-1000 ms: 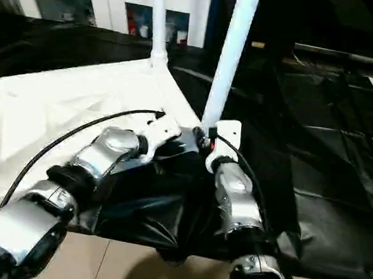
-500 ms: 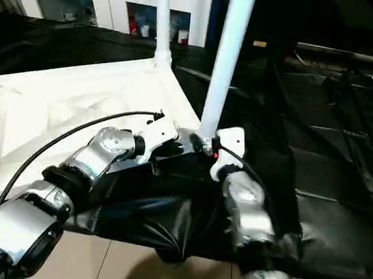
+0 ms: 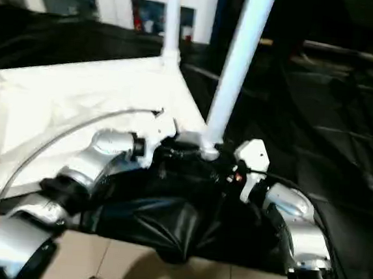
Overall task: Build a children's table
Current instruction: Rotate leg to tighten
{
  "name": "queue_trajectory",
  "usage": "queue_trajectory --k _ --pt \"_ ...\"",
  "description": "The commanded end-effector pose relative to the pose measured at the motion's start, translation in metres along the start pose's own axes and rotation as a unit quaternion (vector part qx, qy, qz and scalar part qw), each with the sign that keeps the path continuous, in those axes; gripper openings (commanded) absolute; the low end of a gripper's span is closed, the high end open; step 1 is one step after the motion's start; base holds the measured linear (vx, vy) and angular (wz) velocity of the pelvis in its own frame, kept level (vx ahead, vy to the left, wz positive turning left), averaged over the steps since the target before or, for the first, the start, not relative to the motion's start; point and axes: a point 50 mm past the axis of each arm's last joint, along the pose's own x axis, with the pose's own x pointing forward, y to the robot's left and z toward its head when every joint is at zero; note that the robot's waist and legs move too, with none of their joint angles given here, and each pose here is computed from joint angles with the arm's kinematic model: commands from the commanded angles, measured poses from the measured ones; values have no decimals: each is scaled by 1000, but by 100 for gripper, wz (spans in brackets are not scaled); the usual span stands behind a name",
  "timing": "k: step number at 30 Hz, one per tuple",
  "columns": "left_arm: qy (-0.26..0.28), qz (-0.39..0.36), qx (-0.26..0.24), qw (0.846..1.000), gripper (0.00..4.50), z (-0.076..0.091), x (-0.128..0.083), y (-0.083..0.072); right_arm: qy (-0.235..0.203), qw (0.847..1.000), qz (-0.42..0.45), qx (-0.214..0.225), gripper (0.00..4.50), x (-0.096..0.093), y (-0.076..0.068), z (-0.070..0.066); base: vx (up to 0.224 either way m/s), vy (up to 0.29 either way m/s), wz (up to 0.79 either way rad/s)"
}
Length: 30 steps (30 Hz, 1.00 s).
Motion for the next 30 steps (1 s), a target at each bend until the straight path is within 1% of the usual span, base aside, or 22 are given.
queue_trajectory --k 1,2,3,4,5,7,8,9,10,12,15,17,18,19,21,22,23,24,26,27,29,30 --pt "16 -24 -11 1000 152 -2 -8 -6 -7 1000 15 6 329 7 4 4 0 0 0" --pt "51 -35 -14 998 167 -8 -23 -10 -9 1000 16 10 329 14 6 4 0 0 0" --pt "56 -36 -14 998 167 -9 -24 -10 -10 1000 16 11 329 15 6 4 0 0 0" --pt "105 -47 -19 993 179 -18 -43 -17 -13 999 24 17 329 23 9 5 0 0 0" --pt "108 -47 -19 993 188 -18 -45 -17 -13 1000 22 17 329 24 9 5 0 0 0" --pt "166 -52 -25 985 204 -32 -66 -26 -12 1000 7 14 329 40 8 5 0 0 0" --pt "169 -51 -26 984 214 -33 -67 -26 -12 1000 7 15 329 41 8 5 0 0 0" --pt "182 -44 -40 981 231 -38 -75 -34 -21 999 22 20 329 57 12 9 0 0 0" --pt "182 -44 -40 981 231 -38 -75 -34 -21 999 22 20 329 57 12 9 0 0 0" --pt "187 -39 -48 980 258 -39 -78 -41 -31 999 32 24 329 69 16 13 0 0 0" --pt "192 -31 -49 980 279 -39 -79 -42 -37 999 27 26 329 75 17 16 0 0 0" --pt "201 -12 -45 978 290 -40 -81 -45 -49 998 -13 41 329 88 14 19 0 0 0" --pt "201 -12 -45 978 301 -40 -81 -45 -49 998 -13 41 329 88 14 19 0 0 0" --pt "209 7 -42 977 312 -40 -83 -47 -55 995 -54 67 329 98 12 19 0 0 0" --pt "212 29 -39 976 320 -40 -85 -46 -59 991 -92 82 329 104 8 18 0 0 0" --pt "217 53 -35 974 320 -41 -88 -44 -56 983 -149 88 329 107 0 16 0 0 0" --pt "218 57 -34 974 320 -41 -89 -44 -55 982 -159 89 329 107 -1 16 0 0 0" --pt "222 65 -30 972 320 -42 -91 -42 -57 977 -181 92 329 107 -6 15 0 0 0" --pt "225 84 -26 970 320 -43 -94 -39 -54 968 -231 87 329 102 -18 14 0 0 0" --pt "228 92 -24 969 320 -43 -96 -39 -55 960 -260 88 329 98 -26 14 0 0 0" --pt "230 99 -21 968 320 -44 -98 -38 -52 949 -299 83 329 92 -36 14 0 0 0" --pt "230 99 -21 968 320 -44 -98 -38 -52 949 -299 83 329 92 -36 14 0 0 0"
